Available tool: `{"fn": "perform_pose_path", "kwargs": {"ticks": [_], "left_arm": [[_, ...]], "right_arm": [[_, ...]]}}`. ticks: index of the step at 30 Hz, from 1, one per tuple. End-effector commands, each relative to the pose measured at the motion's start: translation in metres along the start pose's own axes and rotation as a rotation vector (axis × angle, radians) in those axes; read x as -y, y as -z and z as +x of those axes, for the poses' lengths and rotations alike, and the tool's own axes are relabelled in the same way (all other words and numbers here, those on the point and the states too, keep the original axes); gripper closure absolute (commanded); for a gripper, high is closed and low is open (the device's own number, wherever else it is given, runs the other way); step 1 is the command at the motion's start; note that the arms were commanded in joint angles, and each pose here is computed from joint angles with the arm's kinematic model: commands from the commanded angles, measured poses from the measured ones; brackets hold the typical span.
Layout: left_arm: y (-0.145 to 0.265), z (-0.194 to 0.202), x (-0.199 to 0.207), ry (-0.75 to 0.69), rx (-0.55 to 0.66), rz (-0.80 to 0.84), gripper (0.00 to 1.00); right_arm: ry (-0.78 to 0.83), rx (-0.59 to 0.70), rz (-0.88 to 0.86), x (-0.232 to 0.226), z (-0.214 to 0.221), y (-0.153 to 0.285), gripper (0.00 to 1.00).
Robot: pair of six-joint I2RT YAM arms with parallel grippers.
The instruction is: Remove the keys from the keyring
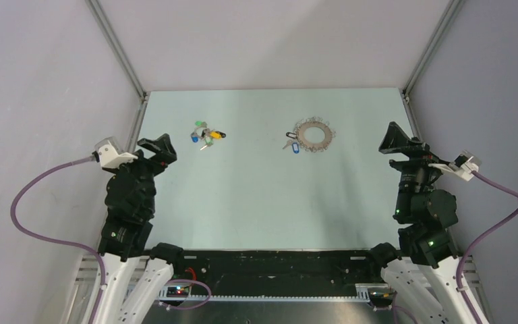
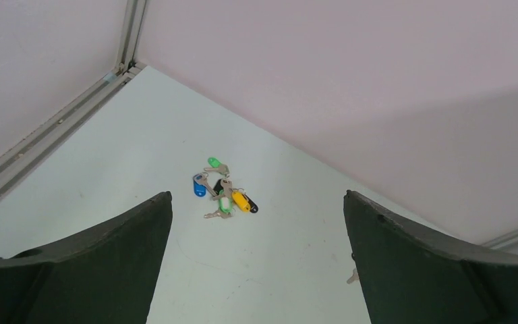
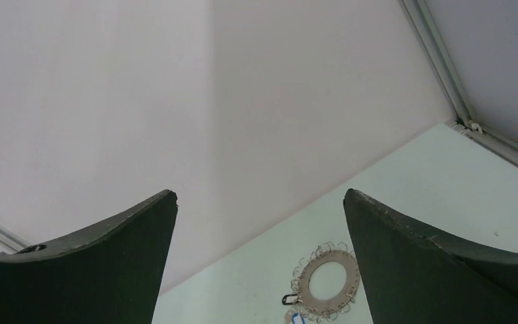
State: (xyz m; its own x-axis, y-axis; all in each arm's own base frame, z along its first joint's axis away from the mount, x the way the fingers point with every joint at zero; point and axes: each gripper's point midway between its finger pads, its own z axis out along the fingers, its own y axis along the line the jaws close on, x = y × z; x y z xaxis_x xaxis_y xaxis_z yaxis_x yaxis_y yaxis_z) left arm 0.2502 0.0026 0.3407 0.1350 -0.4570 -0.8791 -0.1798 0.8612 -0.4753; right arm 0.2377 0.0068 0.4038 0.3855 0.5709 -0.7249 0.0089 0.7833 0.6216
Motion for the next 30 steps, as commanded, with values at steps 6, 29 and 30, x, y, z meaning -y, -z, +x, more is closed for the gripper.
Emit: {"fn": "perform_pose_path", "kwargs": {"ticks": [6, 29, 30], "left_arm": [[0.004, -0.009, 0.019, -0.011, 0.01, 0.106, 0.0], [0.018, 0.01, 0.067, -0.041, -0.108, 0.388, 0.0], [0.017, 0.012, 0.067, -0.044, -0.115, 0.392, 0.0]], "right_arm": [[0.063, -0.014, -0.029, -0.005, -0.001, -0.001, 0.01], [0.078, -0.451, -0.066, -0.014, 0.177, -0.056, 0.01], [0.067, -0.452, -0.112, -0.021, 0.178, -0.059, 0.01]]}}
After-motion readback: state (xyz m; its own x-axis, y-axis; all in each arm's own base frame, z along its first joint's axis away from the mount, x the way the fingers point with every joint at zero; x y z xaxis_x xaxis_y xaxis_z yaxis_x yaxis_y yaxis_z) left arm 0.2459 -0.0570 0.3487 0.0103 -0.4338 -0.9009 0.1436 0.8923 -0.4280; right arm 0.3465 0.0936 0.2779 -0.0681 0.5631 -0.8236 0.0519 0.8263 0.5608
